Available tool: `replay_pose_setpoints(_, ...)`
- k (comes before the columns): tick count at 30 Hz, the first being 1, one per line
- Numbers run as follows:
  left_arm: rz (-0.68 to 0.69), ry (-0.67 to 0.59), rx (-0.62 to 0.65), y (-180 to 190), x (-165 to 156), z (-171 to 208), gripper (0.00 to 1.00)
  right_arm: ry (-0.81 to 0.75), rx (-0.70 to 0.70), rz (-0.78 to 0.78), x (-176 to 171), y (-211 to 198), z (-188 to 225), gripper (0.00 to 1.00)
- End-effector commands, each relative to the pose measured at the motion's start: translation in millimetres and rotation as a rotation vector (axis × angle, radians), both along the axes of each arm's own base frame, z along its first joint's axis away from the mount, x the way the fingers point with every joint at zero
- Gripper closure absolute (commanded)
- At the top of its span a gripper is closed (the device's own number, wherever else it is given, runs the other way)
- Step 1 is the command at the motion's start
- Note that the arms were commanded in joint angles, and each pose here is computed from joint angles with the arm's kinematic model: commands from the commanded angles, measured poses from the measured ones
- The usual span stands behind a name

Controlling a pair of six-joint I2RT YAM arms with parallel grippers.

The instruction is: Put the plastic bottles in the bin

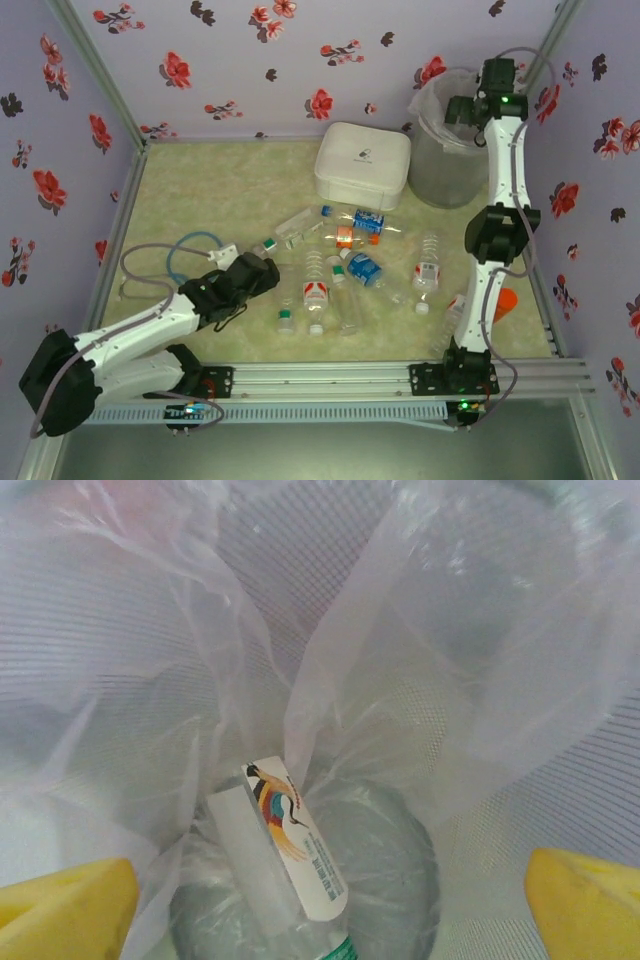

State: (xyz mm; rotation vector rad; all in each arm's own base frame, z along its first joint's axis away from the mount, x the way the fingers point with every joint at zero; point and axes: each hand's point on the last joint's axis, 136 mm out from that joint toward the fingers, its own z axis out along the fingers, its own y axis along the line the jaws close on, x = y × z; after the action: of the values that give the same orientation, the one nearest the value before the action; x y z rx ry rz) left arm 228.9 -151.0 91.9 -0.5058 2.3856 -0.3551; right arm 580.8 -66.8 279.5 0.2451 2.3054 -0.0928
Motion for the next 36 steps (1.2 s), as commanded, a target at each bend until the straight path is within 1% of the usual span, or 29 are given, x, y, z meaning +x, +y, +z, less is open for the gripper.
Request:
replay_pose_setpoints(1, 0.065, -0.033, -0.06, -5.0, 9.7, 7.5, 0.0, -0.132, 0.03, -0.01, -27.1, 6.2, 67.0, 0.0)
replay_pose_setpoints(4, 0.071, -0.028, -0.072, -10.8, 12.0, 3.2, 0.0, -0.187, 0.04, -0.032, -45.4, 6.3, 93.3, 0.0)
replay_pose_setpoints(6, 0.104, -0.014, -0.066, -9.3, 13.4, -4.0, 0.0, -0.204, 0.055, -0.024, -59.6, 10.4, 105.6, 0.0)
replay_pose_setpoints(12, 0.174, -0.019, -0.044, -9.2, 25.5, -18.2, 0.0, -0.221, 0.133, 0.078, -106.0, 41.1, 126.7, 0.0)
replay_pose_setpoints(14, 0.179, -0.033, -0.02, -9.7, 31.6, -20.1, 0.0, -0.219, 0.184, 0.116, -124.0, 55.2, 126.9, 0.0)
replay_pose_setpoints(16, 0.194, -0.031, 0.017, -8.1, 36.0, -25.8, 0.0, -0.221, 0.251, 0.161, -140.7, 73.3, 118.1, 0.0)
replay_pose_setpoints(19, 0.22, -0.021, 0.04, -7.7, 40.6, -37.0, 0.0, -0.263, 0.349, 0.216, -167.0, 95.8, 108.9, 0.0)
replay_pose_setpoints(22, 0.195, -0.018, 0.077, -10.7, 44.8, -42.8, 0.01, -0.261, 0.433, 0.26, -195.8, 113.6, 104.6, 0.0)
replay_pose_setpoints(25, 0.179, 0.002, 0.137, -9.5, 45.8, -47.0, 0.07, -0.23, 0.48, 0.323, -232.4, 132.1, 100.0, 0.0)
replay_pose_setpoints(29, 0.184, 0.018, 0.16, -6.5, 44.3, -54.4, 0.18, -0.254, 0.499, 0.395, -274.1, 143.8, 106.4, 0.0)
replay_pose_setpoints(32, 0.195, 0.023, 0.165, -3.3, 43.2, -56.5, 0.28, -0.264, 0.483, 0.407, -296.2, 143.8, 107.5, 0.0)
replay_pose_setpoints(36, 0.194, 0.01, 0.177, 1.5, 41.7, -51.2, 0.39, -0.252, 0.505, 0.43, -310.9, 148.8, 99.4, 0.0)
